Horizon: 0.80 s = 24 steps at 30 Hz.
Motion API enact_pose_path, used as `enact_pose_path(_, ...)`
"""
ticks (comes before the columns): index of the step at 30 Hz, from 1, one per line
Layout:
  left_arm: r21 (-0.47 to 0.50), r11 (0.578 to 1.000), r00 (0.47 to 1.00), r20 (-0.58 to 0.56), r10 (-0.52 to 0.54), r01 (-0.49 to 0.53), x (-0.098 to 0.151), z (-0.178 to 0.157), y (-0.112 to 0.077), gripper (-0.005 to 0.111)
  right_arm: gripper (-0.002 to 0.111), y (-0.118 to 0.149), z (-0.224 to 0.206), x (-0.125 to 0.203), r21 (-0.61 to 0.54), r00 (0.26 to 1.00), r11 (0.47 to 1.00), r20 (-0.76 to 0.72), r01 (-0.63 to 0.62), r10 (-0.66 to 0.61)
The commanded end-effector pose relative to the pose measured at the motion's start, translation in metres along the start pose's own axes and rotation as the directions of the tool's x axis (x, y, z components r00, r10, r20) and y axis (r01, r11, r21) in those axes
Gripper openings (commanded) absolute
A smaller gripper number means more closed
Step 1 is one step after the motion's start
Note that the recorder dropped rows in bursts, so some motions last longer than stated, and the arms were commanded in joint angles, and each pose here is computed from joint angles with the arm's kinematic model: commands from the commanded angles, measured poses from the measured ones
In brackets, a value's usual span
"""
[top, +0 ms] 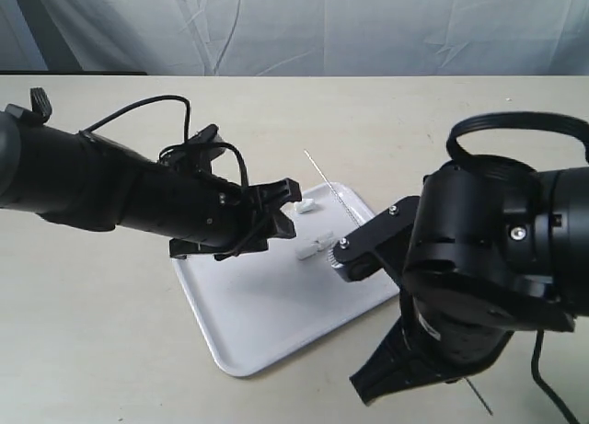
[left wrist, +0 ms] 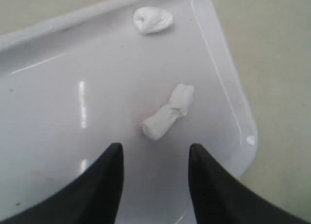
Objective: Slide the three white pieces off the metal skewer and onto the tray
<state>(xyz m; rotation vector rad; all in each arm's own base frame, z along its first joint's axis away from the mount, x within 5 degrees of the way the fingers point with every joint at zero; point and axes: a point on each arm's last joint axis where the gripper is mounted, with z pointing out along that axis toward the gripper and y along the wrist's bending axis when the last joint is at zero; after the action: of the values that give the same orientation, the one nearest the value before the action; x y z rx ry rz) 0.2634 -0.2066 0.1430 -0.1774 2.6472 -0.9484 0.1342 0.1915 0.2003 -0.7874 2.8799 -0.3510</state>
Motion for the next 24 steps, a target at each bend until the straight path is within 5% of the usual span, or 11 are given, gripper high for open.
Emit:
enact_pose_path(1, -0.044, 0.999, 0.999, 0.037, 0.020, -0.018, 0.006, -0.016, 0.007, 0.042, -0.001, -0.008, 0.018, -0.017, -0.033, 1.000, 0.999, 0.007, -0.012, 0.012)
enact_pose_path(5, -0.108, 0.993, 0.991, 0.121, 0.063, -0.050, 0.011, -0.039, 0.015, 0.042, -0.001, -0.013, 0.037, -0.029, -0.064, 1.000, 0.998, -0.002, -0.007, 0.007)
enact_pose_path(13, -0.051, 0.980, 0.966, 0.166, 0.200, -0.194, 0.025, -0.083, 0.006, 0.042, -0.001, 0.010, 0.063, -0.062, -0.307, 0.998, 0.950, 0.024, 0.063, -0.058)
enact_pose_path(24, -0.003, 0.966, 0.928, 0.275, 0.251, -0.260, 0.043, -0.129, 0.007, 0.042, -0.001, 0.027, 0.070, -0.097, -0.322, 0.981, 0.937, -0.090, 0.133, -0.170)
